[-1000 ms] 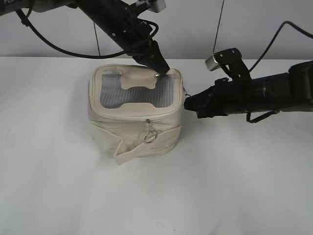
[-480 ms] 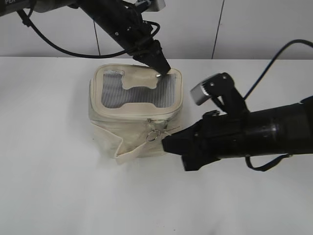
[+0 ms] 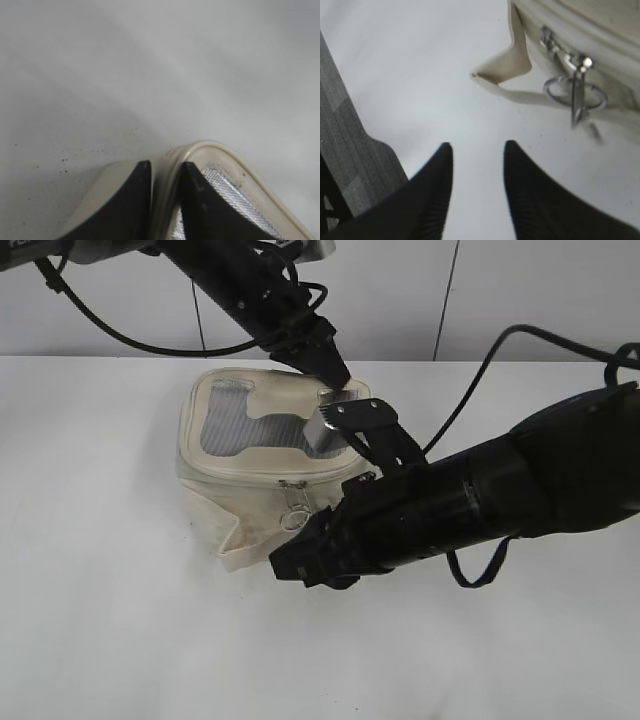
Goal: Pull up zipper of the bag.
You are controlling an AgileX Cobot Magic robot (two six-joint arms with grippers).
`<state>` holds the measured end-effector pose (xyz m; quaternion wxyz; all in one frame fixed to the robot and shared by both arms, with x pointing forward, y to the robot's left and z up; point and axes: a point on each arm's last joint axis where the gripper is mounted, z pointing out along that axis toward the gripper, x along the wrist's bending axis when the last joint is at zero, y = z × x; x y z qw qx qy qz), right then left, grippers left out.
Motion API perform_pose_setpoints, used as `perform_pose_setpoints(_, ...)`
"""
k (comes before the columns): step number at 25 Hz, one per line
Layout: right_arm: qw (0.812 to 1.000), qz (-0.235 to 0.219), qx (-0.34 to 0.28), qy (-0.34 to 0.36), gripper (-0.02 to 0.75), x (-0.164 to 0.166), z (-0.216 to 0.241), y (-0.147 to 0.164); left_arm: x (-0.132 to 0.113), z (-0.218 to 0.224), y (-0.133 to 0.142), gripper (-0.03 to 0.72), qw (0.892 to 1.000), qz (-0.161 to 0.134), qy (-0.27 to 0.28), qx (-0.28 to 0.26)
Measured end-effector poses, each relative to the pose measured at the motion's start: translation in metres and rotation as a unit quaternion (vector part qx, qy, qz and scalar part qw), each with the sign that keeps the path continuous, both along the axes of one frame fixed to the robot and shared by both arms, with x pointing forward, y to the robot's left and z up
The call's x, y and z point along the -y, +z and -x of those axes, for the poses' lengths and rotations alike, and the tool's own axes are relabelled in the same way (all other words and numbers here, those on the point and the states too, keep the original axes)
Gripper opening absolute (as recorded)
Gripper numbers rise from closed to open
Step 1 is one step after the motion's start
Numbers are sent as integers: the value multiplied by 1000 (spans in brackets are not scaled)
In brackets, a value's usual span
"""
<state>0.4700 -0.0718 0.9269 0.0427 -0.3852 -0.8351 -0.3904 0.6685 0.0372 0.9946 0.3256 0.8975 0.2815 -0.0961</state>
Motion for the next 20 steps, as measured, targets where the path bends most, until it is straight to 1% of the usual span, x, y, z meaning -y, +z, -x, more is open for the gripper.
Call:
perform_pose_setpoints(1, 1000, -1, -14, -5, 260, 4, -1, 3, -1, 0, 3, 167, 1000, 1, 6, 1)
perform_pose_setpoints(3, 999, 7, -30, -9, 456, 17, -3, 10, -6, -1, 11, 218, 1000, 2, 21, 3)
perform_pose_setpoints(4, 999, 13, -37, -22, 521, 26, -6, 15, -10, -2, 17, 232, 1000, 2, 29, 6)
perform_pose_setpoints(5, 998, 12, -46, -41, 552, 35, -9, 21, -15, -2, 29, 239, 999, 6, 40, 13)
perform_pose_setpoints(6, 997, 17, -52, -47, 567, 44, -10, 27, -20, -1, 39, 241, 999, 8, 51, 17)
perform_pose_setpoints(9, 992, 15, -87, -93, 567, 72, -10, 48, -38, 4, 76, 241, 995, 12, 88, 37)
perform_pose_setpoints(10, 990, 19, -102, -99, 567, 82, -8, 53, -43, 7, 85, 240, 994, 9, 98, 42)
perform_pose_setpoints(12, 985, 30, -118, -123, 567, 100, -4, 66, -54, 19, 104, 239, 991, -7, 121, 53)
perform_pose_setpoints(15, 978, 68, -130, -150, 567, 126, 9, 83, -71, 42, 111, 238, 986, -43, 150, 50)
perform_pose_setpoints(16, 976, 87, -130, -152, 567, 133, 16, 89, -80, 56, 117, 238, 984, -54, 162, 58)
perform_pose_setpoints(17, 974, 109, -128, -151, 567, 139, 22, 93, -87, 68, 120, 238, 981, -60, 175, 63)
perform_pose_setpoints(18, 973, 121, -123, -156, 567, 144, 30, 100, -95, 82, 119, 238, 977, -65, 190, 64)
perform_pose_setpoints(19, 972, 133, -114, -158, 567, 148, 38, 106, -107, 104, 129, 238, 973, -66, 208, 80)
perform_pose_setpoints(20, 971, 141, -108, -161, 567, 152, 46, 109, -117, 123, 129, 238, 969, -71, 222, 82)
